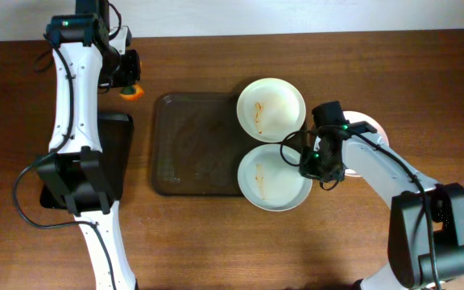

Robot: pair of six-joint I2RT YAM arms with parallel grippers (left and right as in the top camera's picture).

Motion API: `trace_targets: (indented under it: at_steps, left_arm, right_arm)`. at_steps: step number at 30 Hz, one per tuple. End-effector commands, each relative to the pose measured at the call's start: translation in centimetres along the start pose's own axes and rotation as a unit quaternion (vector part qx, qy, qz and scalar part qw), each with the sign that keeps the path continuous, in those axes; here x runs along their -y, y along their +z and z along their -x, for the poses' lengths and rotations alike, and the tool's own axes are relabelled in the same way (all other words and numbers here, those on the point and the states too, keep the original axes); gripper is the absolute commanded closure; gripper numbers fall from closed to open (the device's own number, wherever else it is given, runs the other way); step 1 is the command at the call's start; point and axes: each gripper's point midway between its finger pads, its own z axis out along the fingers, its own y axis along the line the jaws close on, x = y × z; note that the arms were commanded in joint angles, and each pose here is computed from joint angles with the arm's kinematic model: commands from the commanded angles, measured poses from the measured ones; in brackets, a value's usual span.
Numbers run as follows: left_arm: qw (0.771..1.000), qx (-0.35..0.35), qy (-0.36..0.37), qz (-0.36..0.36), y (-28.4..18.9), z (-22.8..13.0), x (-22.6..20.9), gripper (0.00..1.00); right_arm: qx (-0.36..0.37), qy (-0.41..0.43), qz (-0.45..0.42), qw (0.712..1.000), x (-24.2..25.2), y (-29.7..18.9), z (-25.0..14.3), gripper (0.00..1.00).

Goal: Clean dirty plates on tray and stack at the side
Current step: 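Grasp the rim of the lower-right plate with the right gripper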

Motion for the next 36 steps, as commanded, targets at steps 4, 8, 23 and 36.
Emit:
trace_targets:
  at_steps: [4,8,23,36]
  left_arm:
    - [1.000,0.007,-0.004,-0.004,-0.3,0.2,0.3,1.00]
    - [1.000,0.007,-0.004,-0.004,-0.3,0.2,0.3,1.00]
    - [1.000,0.003,-0.005,-0.005,-0.2,0.0,0.3,1.00]
    - [0.991,-0.101,0.079,-0.029,5.2,-5.0,4.9,1.00]
  right_arm:
    - [-0.065,-0.035,0.095,0.993,-5.2,0.1,-3.5,0.96]
    - [-0.032,-0.030,0.158,0.986,-14.3,-0.3,-4.8,0.96]
    - [0.049,0.021,0.183,0.982,-19.9,5.6,-2.1,0.49]
    - [0.097,0.029,0.138,0.985,-16.4,4.6,3.3,0.96]
